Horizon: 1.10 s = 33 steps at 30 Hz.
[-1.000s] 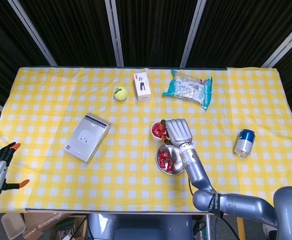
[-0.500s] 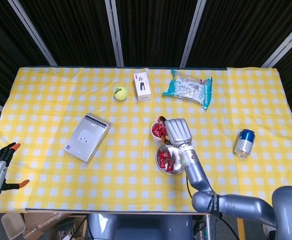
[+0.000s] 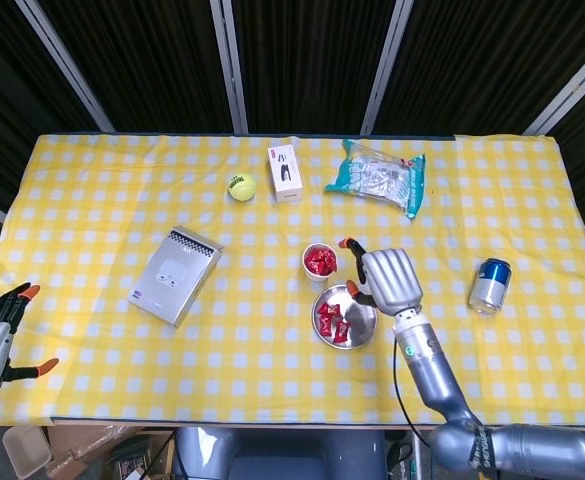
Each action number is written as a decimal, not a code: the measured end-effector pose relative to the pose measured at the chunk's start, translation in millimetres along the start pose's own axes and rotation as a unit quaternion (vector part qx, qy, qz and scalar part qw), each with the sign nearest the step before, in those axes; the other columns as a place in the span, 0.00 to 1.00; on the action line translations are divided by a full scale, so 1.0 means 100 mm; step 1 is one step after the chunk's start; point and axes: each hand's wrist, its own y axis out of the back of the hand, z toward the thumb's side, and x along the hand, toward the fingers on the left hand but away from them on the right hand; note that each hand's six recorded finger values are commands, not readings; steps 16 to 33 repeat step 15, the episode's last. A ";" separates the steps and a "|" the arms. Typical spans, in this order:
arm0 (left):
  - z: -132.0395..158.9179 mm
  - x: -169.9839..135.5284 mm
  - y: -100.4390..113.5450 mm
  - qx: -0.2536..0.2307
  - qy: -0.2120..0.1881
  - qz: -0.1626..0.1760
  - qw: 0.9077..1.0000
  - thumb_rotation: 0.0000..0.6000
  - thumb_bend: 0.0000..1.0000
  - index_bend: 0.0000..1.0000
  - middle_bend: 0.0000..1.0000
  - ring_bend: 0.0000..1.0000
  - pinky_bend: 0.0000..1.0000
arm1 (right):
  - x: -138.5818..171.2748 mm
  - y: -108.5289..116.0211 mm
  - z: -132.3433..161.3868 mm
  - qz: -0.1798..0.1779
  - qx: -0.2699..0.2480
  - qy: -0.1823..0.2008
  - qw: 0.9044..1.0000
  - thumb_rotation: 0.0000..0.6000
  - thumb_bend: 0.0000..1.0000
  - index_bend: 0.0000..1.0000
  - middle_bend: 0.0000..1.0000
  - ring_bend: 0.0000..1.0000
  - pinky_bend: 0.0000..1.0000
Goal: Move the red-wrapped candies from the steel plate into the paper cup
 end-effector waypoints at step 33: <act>-0.03 -0.09 0.16 0.072 -0.039 0.081 0.993 1.00 0.00 0.00 0.00 0.00 0.00 | 1.52 0.25 -1.19 -0.029 0.130 -0.049 0.990 1.00 0.32 0.00 0.00 0.00 0.00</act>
